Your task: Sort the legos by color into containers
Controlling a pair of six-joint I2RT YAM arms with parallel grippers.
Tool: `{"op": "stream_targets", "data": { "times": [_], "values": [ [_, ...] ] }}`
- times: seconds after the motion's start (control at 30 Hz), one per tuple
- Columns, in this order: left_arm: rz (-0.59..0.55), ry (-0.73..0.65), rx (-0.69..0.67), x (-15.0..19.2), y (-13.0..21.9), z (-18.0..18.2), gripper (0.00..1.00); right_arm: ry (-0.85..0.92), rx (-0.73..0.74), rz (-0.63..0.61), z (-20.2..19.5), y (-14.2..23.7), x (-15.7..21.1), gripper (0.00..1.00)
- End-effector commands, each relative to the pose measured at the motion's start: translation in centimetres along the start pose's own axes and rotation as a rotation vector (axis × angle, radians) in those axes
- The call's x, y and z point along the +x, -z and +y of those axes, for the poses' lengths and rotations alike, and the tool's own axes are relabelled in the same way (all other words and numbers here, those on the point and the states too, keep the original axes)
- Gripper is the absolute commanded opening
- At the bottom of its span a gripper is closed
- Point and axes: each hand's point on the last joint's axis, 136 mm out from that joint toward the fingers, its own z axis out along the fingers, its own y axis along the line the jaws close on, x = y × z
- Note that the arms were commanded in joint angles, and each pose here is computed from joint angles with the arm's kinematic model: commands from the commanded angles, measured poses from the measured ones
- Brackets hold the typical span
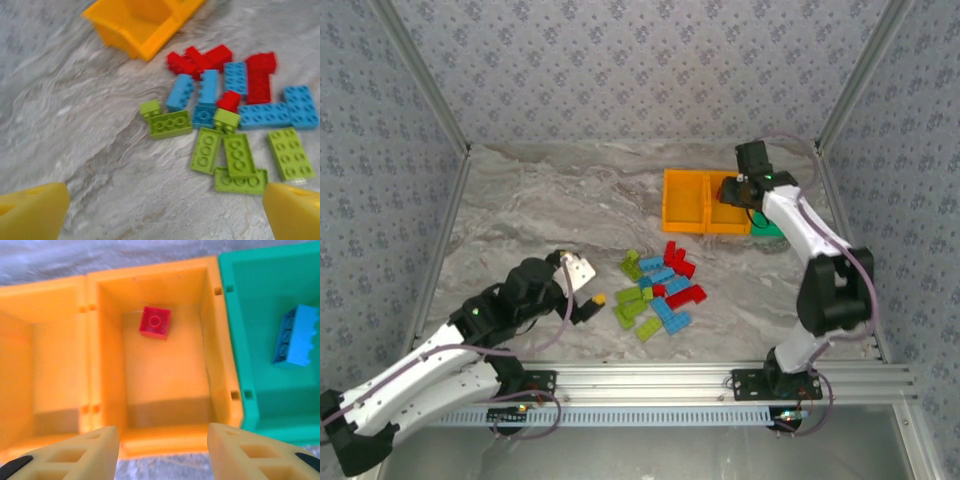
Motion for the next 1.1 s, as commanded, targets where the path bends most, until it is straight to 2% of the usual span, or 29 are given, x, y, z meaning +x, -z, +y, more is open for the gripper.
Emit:
{"op": "stream_targets", "data": {
  "times": [0.0,0.07,0.2,0.33,0.43,0.57,0.7,0.9,1.07],
  "values": [
    [-0.069,0.391,-0.219,-4.5,1.9,4.9,0.92,0.003,-0.116,0.006,1.6,7.0,3.2,0.57],
    [-0.047,0.551,-0.263,-4.7,1.4,5.6,0.92,0.04,-0.195,0.003,3.1,10.7,6.4,0.63],
    [-0.008,0.764,-0.265,-4.6,-1.6,5.1,0.92,0.126,-0.336,0.042,5.1,15.8,13.1,0.76],
    [0.05,0.974,-0.267,-3.7,-5.8,4.6,0.96,0.186,-0.485,0.189,6.8,18.5,19.4,0.84],
    [0.163,1.094,-0.301,-2.3,-9.3,4.3,0.97,0.256,-0.491,0.274,7.3,19.1,22.3,0.92],
    [0.325,1.047,-0.267,-1.3,-14.2,2.9,0.99,0.326,-0.417,0.264,6.8,19.1,23.0,0.96],
    [0.421,1.055,-0.224,0.1,-18.1,1.7,0.98,0.304,-0.365,0.226,6.2,18.6,22.3,0.98],
    [0.529,1.09,-0.21,2.9,-21.2,1.0,0.82,0.24,-0.308,0.213,5.1,18.0,22.2,0.99],
    [0.574,1.104,-0.183,4.7,-23.0,0.6,0.71,0.217,-0.33,0.21,5.7,18.1,22.0,0.99]
  ]
}}
